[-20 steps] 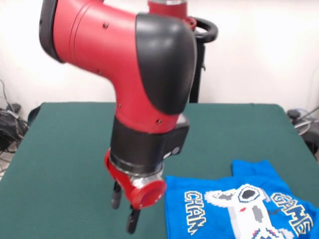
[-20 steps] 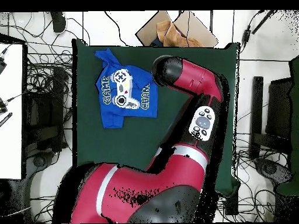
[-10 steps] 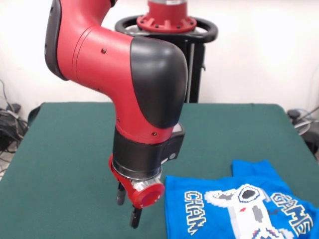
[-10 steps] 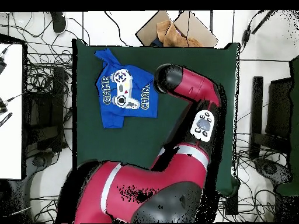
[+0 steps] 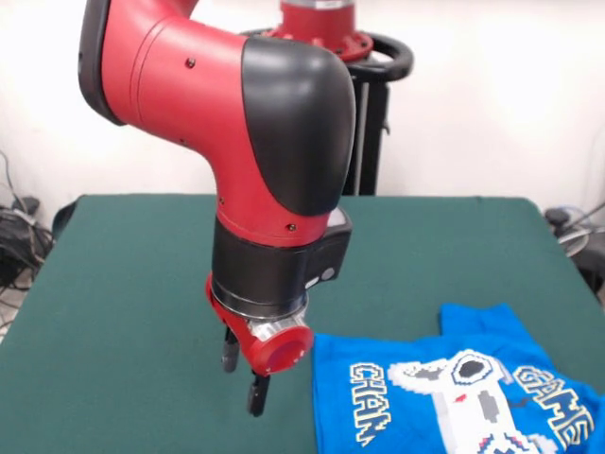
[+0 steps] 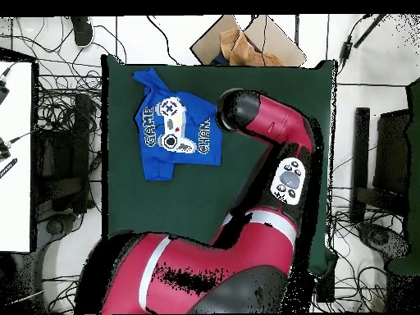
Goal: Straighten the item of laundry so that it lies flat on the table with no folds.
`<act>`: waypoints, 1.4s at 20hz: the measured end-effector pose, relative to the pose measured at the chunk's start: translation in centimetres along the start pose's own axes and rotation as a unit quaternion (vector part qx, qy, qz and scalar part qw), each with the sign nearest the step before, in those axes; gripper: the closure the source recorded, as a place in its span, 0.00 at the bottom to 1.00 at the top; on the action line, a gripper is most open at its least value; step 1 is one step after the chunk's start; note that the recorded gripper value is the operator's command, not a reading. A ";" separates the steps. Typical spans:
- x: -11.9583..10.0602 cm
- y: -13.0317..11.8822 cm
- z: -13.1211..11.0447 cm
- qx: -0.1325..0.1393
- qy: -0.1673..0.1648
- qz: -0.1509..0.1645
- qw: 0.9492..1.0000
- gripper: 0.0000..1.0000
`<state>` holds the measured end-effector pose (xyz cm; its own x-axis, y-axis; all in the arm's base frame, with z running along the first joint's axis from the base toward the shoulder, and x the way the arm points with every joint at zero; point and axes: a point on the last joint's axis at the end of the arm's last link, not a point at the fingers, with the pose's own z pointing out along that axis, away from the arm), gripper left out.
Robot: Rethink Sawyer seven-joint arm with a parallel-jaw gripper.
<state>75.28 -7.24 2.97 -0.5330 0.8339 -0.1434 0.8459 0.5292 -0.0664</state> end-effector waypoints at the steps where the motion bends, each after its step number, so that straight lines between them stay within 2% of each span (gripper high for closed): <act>1: 0.0 0.1 -0.1 -0.001 0.000 0.000 1.000 0.00; 12: 0.3 0.8 -1.4 -0.009 -0.004 -0.003 1.000 0.00; 28: 4.4 1.6 -1.8 -0.012 0.025 -0.007 1.000 0.00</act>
<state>74.27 -2.45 4.02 -0.5456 0.8327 -0.0939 0.8379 0.5440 -0.0448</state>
